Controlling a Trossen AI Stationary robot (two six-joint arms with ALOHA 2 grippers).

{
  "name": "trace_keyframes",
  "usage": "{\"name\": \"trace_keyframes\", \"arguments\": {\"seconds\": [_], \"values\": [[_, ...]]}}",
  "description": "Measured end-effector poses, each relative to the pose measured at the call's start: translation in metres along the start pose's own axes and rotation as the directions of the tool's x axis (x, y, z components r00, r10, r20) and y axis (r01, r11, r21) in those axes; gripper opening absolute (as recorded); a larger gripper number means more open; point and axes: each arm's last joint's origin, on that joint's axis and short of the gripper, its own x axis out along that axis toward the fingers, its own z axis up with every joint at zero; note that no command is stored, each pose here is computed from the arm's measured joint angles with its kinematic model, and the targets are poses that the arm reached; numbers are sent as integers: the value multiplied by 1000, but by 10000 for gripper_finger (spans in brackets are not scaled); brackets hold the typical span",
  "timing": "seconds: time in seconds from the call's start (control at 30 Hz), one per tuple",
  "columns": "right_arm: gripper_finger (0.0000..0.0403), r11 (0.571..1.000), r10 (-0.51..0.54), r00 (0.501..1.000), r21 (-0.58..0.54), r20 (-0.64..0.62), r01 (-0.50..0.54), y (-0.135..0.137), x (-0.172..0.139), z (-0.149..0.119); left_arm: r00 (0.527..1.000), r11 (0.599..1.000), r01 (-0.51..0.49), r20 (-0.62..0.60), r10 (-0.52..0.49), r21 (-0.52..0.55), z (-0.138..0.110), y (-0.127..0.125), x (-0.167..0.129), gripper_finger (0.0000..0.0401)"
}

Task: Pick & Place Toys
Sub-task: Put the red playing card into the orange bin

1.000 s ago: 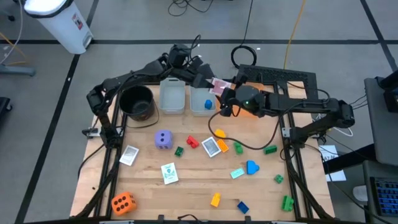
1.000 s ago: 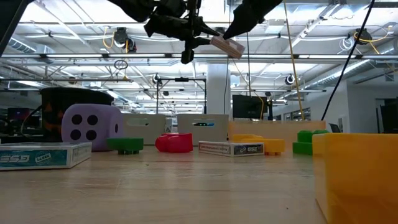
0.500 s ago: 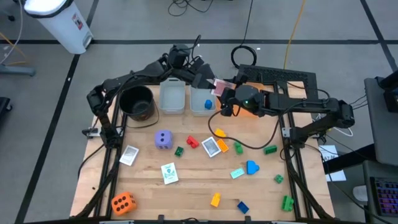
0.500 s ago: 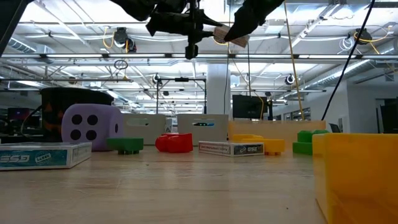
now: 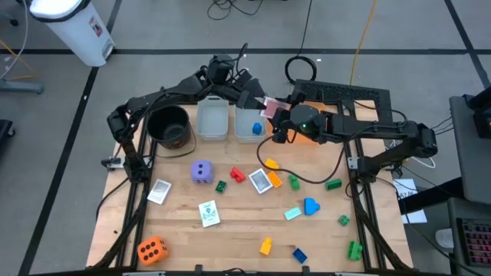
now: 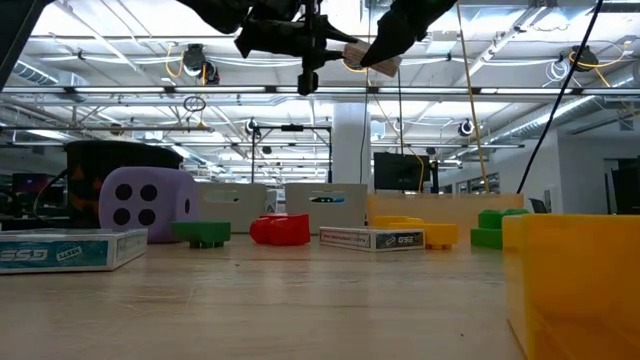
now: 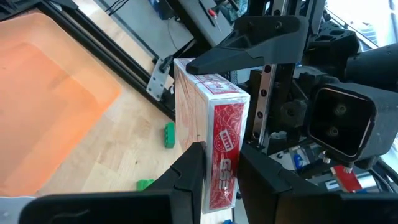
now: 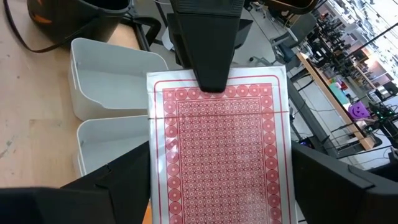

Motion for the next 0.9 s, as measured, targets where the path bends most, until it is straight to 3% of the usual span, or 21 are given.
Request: {"name": "trace_keyframes", "arguments": {"seconds": [0.67,0.9], "values": [[308,1000,-12,1000,10,14,12,-1,0,1,1000,999,6,20,-7,39,3,0,-2,85],[309,1000,-15,1000,19,17,15,-1,0,2,999,998,4,47,-7,60,8,3,-7,139]]}}
